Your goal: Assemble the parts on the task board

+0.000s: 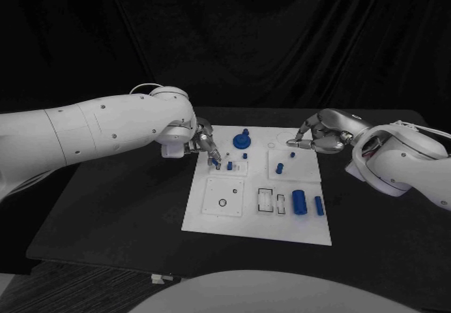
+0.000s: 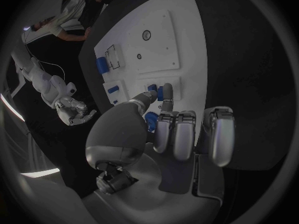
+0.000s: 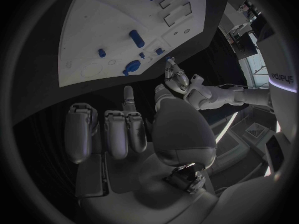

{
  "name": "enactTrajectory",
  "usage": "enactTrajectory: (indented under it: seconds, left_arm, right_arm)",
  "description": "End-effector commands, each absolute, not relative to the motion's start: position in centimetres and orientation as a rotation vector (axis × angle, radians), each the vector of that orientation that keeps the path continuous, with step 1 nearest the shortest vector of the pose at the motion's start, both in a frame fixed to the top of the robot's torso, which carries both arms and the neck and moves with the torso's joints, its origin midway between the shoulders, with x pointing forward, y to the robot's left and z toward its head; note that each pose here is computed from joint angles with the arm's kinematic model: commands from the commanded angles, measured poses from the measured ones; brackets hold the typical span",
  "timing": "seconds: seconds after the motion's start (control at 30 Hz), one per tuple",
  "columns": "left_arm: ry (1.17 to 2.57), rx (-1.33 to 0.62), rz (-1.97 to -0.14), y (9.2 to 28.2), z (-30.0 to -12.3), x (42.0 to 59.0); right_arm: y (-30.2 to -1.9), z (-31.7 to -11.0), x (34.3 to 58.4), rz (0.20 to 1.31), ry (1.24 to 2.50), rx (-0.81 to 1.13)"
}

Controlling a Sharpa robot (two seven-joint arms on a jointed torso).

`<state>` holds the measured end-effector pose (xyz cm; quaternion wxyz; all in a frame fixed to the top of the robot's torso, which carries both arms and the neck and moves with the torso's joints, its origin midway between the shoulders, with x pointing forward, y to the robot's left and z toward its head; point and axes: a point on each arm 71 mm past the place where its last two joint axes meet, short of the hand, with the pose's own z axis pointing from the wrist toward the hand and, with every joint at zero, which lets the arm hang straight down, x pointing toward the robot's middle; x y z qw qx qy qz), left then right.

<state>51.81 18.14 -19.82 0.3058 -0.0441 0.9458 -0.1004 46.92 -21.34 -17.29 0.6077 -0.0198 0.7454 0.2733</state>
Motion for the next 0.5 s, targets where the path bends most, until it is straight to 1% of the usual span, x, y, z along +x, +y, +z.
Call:
enactTrajectory:
  seconds: [0.03, 0.5]
  left_arm:
    - [2.412, -0.105, -0.290, 18.0, -19.6, 52.1]
    - [2.408, -0.099, -0.276, 18.4, -20.9, 51.5]
  right_arm:
    - [-21.4, -17.4, 46.9, 0.623, 1.725, -0.038]
    - [-21.3, -17.5, 46.9, 0.623, 1.728, -0.038]
